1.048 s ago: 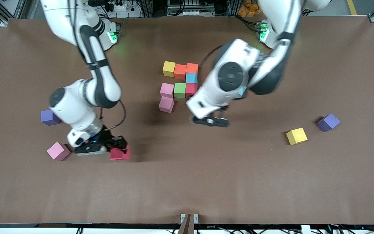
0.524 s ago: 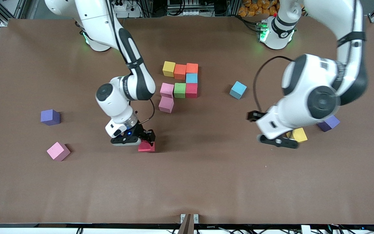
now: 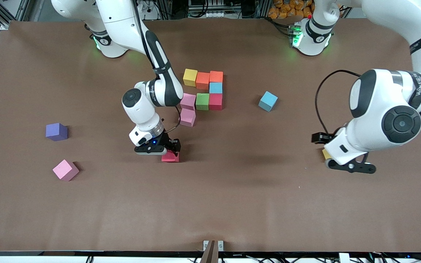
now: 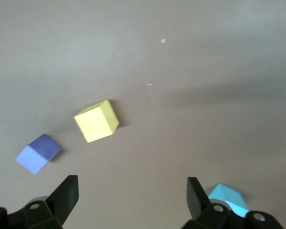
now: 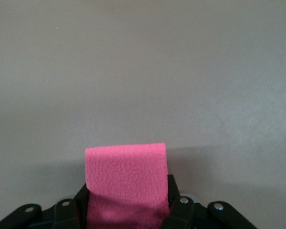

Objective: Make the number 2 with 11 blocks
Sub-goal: 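Carry the red cube to the stack while the left gripper reaches yellow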

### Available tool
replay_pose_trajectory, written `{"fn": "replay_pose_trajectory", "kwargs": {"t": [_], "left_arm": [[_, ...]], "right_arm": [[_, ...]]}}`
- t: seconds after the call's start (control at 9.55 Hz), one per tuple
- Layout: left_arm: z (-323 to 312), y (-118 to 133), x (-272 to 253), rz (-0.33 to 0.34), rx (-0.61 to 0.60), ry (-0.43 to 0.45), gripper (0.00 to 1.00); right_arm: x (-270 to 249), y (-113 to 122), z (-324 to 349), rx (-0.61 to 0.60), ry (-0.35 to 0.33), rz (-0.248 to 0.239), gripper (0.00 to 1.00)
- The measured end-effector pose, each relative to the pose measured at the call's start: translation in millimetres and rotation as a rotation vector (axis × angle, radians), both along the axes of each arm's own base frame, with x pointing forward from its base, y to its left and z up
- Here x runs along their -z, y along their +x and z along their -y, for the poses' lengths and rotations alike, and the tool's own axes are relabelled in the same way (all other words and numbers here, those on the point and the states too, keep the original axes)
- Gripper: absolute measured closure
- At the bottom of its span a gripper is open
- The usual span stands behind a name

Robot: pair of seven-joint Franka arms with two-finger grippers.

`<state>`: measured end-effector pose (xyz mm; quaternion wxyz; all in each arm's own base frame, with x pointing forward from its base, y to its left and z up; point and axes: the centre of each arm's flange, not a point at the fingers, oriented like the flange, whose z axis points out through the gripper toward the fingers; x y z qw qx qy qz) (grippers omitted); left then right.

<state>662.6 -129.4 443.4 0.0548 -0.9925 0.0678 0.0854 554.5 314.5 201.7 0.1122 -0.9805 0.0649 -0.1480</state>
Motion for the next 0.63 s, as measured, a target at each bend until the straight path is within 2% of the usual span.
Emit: {"fn": "replay_pose_trajectory", "kwargs": {"t": [0.21, 0.52, 0.63], "left_arm": [[-55.0, -8.8, 25.5, 0.058, -0.024, -0.016, 0.00], [-122.2, -45.6, 81.4, 0.016, -0.112, -0.028, 0.00], [-129.7, -52.7, 99.8, 0.023, -0.148, -0.031, 0.00]], "right_arm": [[2.5, -13.3, -17.5, 0.029, 0.016, -0.019, 0.39], [4.1, -27.1, -29.2, 0.026, 0.008, -0.021, 0.39], [4.2, -32.3, -30.8, 0.019, -0.003, -0.019, 0.39]]}}
